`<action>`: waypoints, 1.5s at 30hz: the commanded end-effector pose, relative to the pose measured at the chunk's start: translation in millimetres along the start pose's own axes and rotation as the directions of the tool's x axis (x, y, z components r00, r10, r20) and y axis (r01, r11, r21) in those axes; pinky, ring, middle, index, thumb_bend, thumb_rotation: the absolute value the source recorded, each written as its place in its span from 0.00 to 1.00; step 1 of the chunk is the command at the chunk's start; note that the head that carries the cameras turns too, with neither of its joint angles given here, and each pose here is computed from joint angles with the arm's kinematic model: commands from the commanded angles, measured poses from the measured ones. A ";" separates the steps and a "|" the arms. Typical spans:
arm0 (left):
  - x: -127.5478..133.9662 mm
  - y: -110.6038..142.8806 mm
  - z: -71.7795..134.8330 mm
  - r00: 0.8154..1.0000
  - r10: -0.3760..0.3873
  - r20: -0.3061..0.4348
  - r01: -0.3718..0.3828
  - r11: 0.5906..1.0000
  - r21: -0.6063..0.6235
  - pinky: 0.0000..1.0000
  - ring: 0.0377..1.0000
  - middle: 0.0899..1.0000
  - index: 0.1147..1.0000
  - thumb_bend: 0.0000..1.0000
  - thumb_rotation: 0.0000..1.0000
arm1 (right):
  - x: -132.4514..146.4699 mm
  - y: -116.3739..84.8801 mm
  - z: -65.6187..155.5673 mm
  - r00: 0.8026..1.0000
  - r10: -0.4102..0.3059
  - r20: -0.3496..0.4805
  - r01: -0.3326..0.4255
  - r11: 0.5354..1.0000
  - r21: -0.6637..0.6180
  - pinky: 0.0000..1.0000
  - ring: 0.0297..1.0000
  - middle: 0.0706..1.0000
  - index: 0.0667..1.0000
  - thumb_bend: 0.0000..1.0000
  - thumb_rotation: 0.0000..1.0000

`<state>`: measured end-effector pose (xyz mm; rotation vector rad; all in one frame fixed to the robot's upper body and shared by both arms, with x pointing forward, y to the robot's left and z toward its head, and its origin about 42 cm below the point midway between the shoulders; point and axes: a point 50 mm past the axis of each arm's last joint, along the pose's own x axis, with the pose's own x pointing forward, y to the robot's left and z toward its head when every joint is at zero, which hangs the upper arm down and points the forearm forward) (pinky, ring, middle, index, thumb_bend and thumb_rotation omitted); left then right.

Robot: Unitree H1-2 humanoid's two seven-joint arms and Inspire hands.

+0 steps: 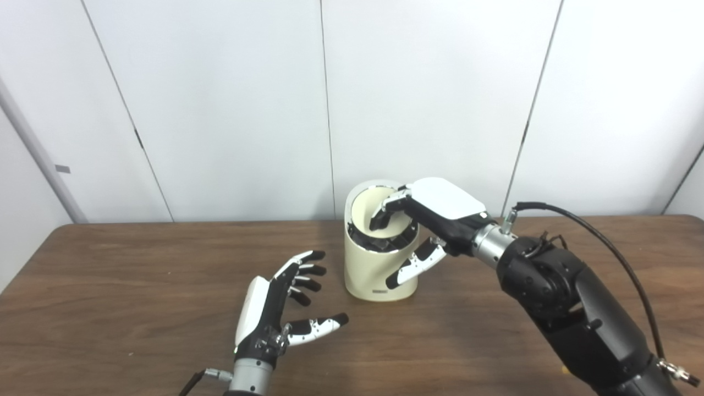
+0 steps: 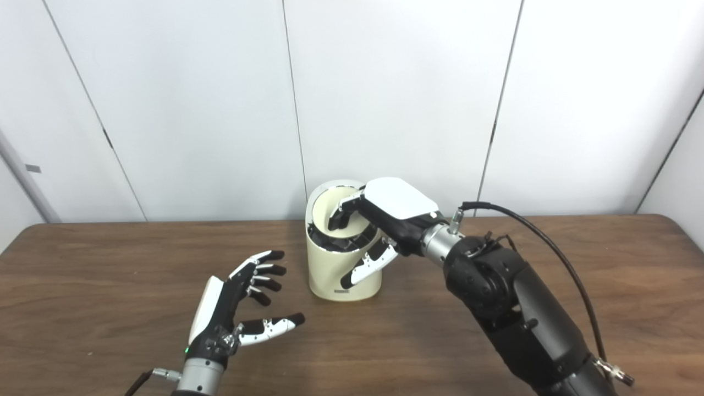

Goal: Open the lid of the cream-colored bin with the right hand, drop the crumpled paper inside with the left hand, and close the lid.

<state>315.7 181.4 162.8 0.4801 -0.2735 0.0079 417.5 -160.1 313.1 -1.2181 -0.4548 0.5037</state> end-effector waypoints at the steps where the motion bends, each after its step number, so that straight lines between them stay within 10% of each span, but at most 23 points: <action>1: 13.0 4.0 13.3 0.997 0.021 0.073 -0.021 1.000 -0.001 0.50 0.61 0.68 0.78 0.80 0.01 | -2.1 -20.6 -1.6 0.999 -0.037 -0.014 0.037 0.999 0.002 0.87 0.84 0.65 0.64 0.81 0.36; 24: 16.7 5.1 15.9 0.996 0.015 0.087 -0.014 1.000 -0.010 0.50 0.60 0.68 0.77 0.79 0.01 | -41.9 -59.5 -28.8 0.971 -0.230 -0.066 0.235 0.970 0.066 0.70 0.85 0.89 0.89 0.86 0.34; 33: 16.2 9.8 15.9 0.996 0.012 0.089 -0.011 1.000 -0.010 0.51 0.61 0.69 0.77 0.80 0.01 | -92.6 -24.7 -48.9 0.942 -0.284 -0.180 0.320 0.921 0.222 0.72 0.86 0.92 0.91 0.90 0.24; 45: 21.3 17.0 9.6 0.994 0.005 0.105 -0.004 1.000 -0.014 0.51 0.62 0.70 0.77 0.79 0.03 | -121.5 42.0 -55.6 0.901 -0.296 -0.317 0.402 0.846 0.350 0.72 0.86 0.93 0.95 0.90 0.36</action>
